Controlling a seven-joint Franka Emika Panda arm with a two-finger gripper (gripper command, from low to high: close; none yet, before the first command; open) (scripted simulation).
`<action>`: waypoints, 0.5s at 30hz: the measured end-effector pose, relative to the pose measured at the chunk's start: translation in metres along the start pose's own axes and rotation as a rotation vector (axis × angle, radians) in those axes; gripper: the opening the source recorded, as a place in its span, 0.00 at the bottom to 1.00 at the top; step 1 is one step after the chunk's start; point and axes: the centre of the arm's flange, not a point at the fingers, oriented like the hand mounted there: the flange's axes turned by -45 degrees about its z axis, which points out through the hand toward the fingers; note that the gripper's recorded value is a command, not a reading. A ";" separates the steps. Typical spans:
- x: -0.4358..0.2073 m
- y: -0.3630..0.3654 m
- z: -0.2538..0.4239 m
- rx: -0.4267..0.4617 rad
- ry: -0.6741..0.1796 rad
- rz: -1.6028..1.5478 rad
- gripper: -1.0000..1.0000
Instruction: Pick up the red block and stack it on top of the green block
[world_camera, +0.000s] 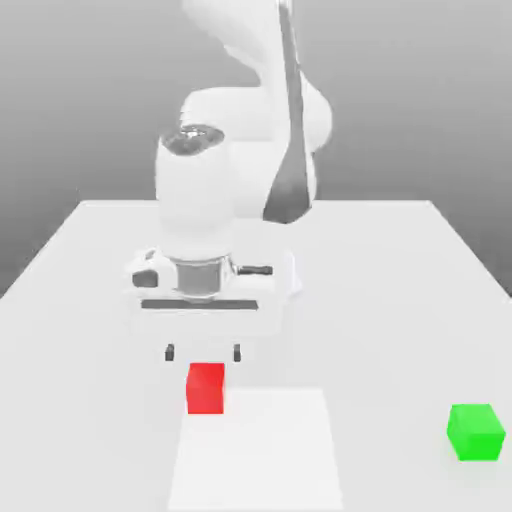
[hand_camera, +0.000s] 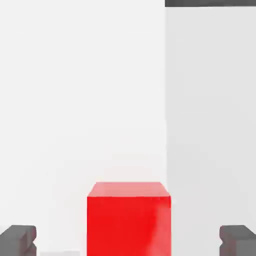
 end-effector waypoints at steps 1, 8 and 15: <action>-0.001 0.000 0.009 0.000 -0.002 0.000 0.50; -0.003 0.000 0.026 -0.001 -0.005 0.000 0.00; -0.002 0.001 -0.007 0.000 -0.004 0.002 0.00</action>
